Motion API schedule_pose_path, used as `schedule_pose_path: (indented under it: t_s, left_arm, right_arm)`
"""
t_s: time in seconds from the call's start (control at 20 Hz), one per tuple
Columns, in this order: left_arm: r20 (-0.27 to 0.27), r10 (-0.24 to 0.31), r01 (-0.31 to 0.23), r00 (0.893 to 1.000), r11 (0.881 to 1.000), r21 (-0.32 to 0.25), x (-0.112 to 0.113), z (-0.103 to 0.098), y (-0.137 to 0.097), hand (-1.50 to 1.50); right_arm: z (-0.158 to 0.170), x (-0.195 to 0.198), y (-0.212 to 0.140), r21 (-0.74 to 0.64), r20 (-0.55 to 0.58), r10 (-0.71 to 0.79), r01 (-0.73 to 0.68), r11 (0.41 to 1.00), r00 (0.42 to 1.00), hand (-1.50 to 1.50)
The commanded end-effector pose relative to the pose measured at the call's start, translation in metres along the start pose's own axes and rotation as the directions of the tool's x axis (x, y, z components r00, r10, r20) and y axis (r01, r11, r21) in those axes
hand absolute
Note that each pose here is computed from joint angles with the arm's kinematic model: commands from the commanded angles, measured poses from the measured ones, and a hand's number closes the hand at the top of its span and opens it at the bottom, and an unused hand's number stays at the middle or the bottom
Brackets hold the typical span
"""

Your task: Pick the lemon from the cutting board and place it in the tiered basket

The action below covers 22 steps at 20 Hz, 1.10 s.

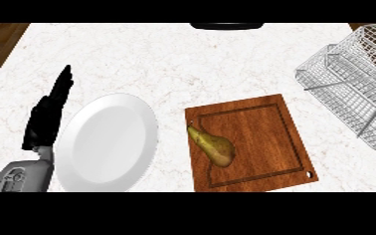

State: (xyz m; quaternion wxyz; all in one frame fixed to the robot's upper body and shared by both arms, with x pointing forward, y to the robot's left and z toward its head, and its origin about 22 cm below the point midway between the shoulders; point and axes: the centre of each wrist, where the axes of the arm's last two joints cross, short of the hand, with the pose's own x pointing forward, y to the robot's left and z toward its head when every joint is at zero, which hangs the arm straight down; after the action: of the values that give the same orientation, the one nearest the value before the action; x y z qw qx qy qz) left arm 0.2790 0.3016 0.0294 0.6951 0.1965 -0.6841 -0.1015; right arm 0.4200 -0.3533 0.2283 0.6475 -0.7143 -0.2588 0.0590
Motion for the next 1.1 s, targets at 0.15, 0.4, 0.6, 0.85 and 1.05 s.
schedule_pose_path:
  t_s: [0.15, 0.4, 0.6, 0.85, 1.05]
  left_arm:
    - [0.008, 0.002, -0.003, 1.000, 1.000, 0.013, 0.000, 0.008, 0.010, 0.00]
    - [0.012, 0.013, -0.013, 1.000, 1.000, -0.002, 0.015, -0.003, -0.004, 0.00]
    - [0.005, -0.007, 0.007, 1.000, 1.000, 0.003, -0.007, -0.007, -0.006, 0.00]
    - [-0.004, 0.011, -0.011, 1.000, 1.000, -0.008, 0.011, -0.002, -0.002, 0.00]
    - [-0.007, 0.016, -0.016, 1.000, 1.000, 0.009, 0.007, 0.006, -0.003, 0.00]
  right_arm:
    - [-0.004, -0.042, 0.035, 0.118, -0.142, -0.145, 0.163, 0.980, 0.979, -1.50]
    - [-0.001, -0.045, 0.019, 0.010, -0.111, -0.309, 0.312, 0.950, 0.945, -1.50]
    - [0.003, -0.048, 0.019, -0.106, -0.079, -0.390, 0.381, 0.918, 0.917, -1.50]
    - [0.004, -0.054, -0.031, -0.252, -0.066, -0.451, 0.422, 0.871, 0.890, -1.50]
    - [0.018, -0.074, -0.064, -0.245, -0.161, -0.524, 0.481, 0.842, 0.836, -1.50]
